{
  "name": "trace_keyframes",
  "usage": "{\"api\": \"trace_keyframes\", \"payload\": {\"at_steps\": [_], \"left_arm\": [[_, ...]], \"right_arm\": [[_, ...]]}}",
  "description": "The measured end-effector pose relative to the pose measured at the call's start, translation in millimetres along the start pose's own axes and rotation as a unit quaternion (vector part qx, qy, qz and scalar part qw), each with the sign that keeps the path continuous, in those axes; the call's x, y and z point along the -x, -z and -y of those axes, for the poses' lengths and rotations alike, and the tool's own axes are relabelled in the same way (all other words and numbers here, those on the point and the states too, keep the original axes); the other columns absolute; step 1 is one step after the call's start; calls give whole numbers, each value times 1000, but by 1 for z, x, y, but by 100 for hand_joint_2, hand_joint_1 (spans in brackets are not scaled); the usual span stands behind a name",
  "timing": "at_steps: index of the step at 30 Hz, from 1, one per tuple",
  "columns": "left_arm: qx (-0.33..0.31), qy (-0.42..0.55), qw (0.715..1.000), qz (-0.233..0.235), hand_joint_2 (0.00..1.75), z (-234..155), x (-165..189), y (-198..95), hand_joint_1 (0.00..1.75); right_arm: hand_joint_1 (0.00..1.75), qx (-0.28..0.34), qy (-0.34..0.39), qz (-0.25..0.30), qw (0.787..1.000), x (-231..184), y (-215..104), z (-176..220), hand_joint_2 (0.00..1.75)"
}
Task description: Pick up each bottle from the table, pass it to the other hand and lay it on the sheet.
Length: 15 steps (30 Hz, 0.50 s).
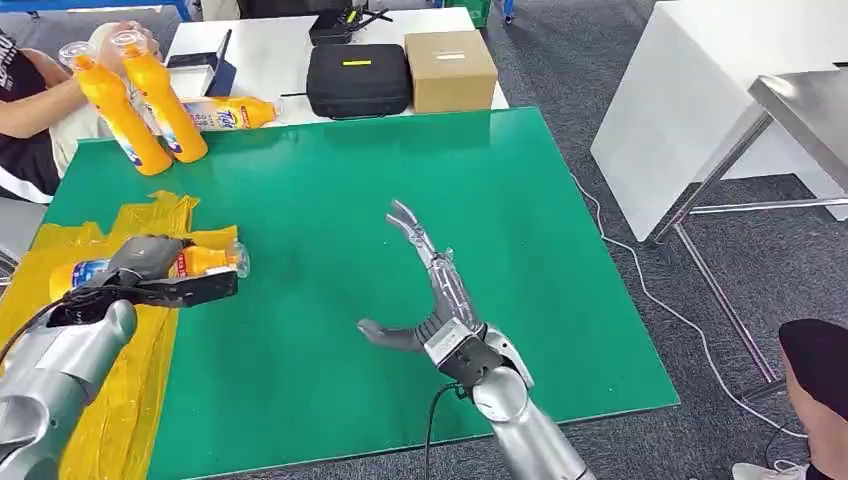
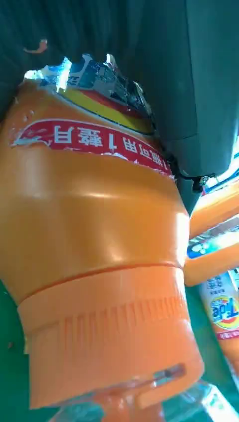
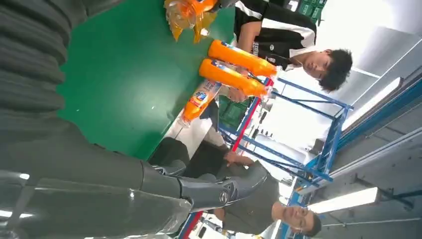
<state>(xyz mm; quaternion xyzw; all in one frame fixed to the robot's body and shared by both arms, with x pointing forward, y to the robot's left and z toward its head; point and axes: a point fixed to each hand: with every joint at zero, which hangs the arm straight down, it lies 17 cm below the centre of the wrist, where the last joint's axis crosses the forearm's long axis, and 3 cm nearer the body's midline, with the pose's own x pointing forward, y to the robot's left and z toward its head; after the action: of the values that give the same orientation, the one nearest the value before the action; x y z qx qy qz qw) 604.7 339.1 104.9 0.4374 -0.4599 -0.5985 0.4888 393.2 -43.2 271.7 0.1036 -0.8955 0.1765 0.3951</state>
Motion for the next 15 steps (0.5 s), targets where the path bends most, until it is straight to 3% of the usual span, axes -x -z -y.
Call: {"api": "trace_keyframes", "payload": {"at_steps": [5,6,7,8,9,15], "left_arm": [[16,1,1000,-11,175,5,8,-1,175],[19,0,1000,-11,175,6,8,-1,168],[22,-1,1000,-10,175,9,8,-2,145],[24,-2,1000,-9,175,11,8,-2,89],[25,-2,1000,-9,175,13,8,-3,0],[42,3,999,-20,175,26,12,-6,0]], "right_arm": [[0,-3,-2,-6,1000,3,-2,-1,175],[0,-3,-2,-7,1000,3,-3,-1,175],[0,-3,-2,-7,1000,3,-3,-1,175],[0,-3,-2,-8,1000,3,-3,-1,175],[0,-3,-3,-8,1000,4,-3,-1,175],[0,-4,-3,-10,1000,4,-2,-2,175]]}}
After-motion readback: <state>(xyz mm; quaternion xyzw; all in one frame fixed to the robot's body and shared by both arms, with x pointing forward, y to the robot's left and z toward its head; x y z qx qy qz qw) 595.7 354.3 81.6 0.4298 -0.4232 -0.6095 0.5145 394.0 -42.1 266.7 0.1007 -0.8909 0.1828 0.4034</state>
